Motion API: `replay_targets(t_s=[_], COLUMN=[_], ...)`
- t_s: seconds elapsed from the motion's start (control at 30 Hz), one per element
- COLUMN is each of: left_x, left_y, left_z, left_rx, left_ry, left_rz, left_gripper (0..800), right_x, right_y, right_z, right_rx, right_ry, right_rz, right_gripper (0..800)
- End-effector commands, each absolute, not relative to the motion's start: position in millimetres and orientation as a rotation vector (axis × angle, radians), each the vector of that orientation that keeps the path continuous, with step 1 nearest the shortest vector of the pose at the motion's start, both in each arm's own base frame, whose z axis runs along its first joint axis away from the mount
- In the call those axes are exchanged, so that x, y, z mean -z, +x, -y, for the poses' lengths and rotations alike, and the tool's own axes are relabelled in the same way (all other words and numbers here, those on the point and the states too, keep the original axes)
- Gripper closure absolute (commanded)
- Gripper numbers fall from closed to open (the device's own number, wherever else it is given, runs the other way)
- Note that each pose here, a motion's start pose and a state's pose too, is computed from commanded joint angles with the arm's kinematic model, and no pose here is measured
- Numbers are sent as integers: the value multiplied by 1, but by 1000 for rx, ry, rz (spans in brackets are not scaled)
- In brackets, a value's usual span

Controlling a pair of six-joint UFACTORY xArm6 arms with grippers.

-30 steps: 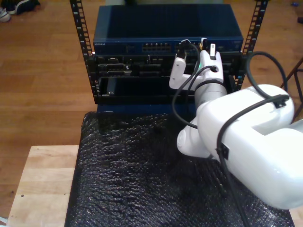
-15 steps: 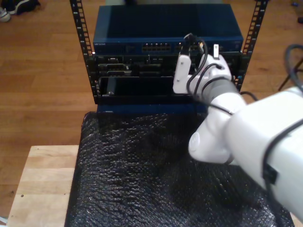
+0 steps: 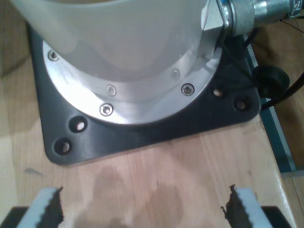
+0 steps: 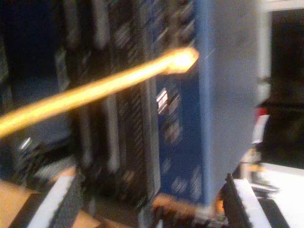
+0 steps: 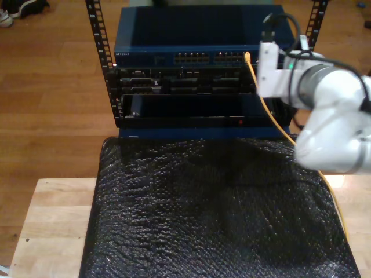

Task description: Grab the cable and plug it in

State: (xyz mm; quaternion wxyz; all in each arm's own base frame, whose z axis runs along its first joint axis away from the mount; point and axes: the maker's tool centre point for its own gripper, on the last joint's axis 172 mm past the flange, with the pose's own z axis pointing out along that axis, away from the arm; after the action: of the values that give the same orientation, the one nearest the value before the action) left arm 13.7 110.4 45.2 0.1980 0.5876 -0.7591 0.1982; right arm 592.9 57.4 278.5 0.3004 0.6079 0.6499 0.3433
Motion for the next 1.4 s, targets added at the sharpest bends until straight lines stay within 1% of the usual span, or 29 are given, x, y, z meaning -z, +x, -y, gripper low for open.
replay_targets(t_s=[0.17,0.33,0.73,0.93,1.1,1.4], left_x=[-45,-45,-45,-45,-45,-45], left_y=[14,14,14,14,14,14], left_z=[-110,-110,-110,-110,-110,-110], left_rx=[-555,-555,-554,-556,-554,-555], left_ry=[1644,1644,1646,1644,1646,1644], left_rz=[2124,2124,2123,2123,2123,2124], left_gripper=[0,0,0,0,0,0], right_x=[-272,-264,-263,-246,-229,-205], right_y=[579,562,500,442,384,284], right_z=[-8,25,129,171,194,215], right_rx=[-757,-626,-386,-269,-201,-151], right_ry=[1670,1633,1677,1773,1921,2053], right_rz=[-1796,-1902,-2017,-2114,-2183,-2309], right_gripper=[88,2,2,2,2,1])
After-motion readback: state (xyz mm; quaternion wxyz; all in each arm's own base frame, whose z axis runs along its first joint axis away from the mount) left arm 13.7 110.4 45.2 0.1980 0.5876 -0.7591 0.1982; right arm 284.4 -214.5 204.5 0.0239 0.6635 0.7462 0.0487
